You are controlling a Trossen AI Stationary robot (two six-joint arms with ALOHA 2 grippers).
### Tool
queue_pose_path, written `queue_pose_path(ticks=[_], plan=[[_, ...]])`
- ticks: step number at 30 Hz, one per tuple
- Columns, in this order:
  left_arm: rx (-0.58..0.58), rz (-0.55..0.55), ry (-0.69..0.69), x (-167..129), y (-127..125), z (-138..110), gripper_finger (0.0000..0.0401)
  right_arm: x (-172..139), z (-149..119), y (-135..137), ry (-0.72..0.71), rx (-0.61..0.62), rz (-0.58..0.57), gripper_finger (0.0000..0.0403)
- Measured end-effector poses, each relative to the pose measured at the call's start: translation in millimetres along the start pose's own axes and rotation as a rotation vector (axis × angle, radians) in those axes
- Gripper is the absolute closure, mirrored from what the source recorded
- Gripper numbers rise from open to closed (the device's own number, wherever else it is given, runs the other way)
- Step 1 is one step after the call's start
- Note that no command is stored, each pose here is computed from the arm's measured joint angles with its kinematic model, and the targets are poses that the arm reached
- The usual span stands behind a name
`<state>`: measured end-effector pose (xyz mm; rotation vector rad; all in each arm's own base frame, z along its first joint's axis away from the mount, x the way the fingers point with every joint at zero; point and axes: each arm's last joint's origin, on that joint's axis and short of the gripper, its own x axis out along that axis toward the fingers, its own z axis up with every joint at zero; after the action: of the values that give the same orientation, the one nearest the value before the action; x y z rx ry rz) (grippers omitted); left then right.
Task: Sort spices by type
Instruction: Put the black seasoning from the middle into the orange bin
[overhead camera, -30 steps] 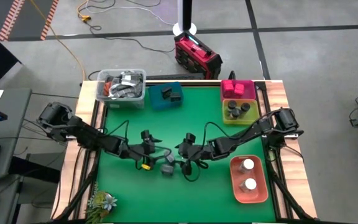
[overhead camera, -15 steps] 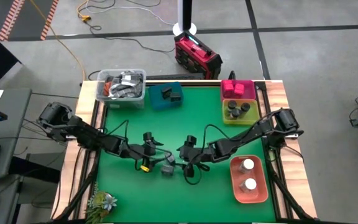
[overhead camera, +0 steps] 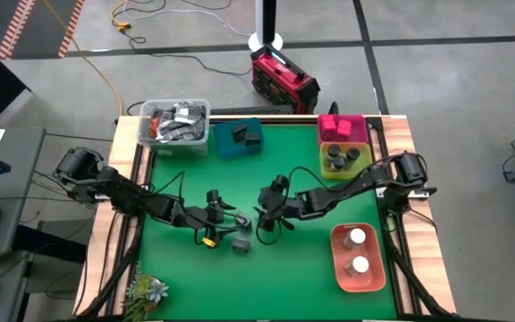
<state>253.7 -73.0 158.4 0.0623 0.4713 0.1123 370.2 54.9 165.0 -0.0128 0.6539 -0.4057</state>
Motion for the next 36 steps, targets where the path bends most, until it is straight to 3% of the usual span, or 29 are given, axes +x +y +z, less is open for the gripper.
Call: queue_pose_path(ticks=[10,13,18,28,36], plan=[[0.068,0.022,-0.005,4.9,12.6,2.5,0.0072,-7.7,-5.2,16.1,0.036,-0.061,0.156,0.0062],[0.088,-0.038,0.003,9.4,23.6,3.4,0.0072,-8.2,-7.2,16.4,0.054,-0.072,0.154,0.0062],[0.13,-0.235,0.002,15.1,42.0,4.2,0.0072,-7.9,-9.5,15.0,0.078,-0.082,0.146,0.0062],[0.155,-0.352,-0.014,21.7,71.4,15.1,0.0072,-9.8,-14.4,16.3,0.118,-0.099,0.142,0.0062],[0.228,-0.375,0.114,24.3,74.5,47.3,0.0072,-9.8,-14.9,16.0,0.124,-0.085,0.139,0.0062]])
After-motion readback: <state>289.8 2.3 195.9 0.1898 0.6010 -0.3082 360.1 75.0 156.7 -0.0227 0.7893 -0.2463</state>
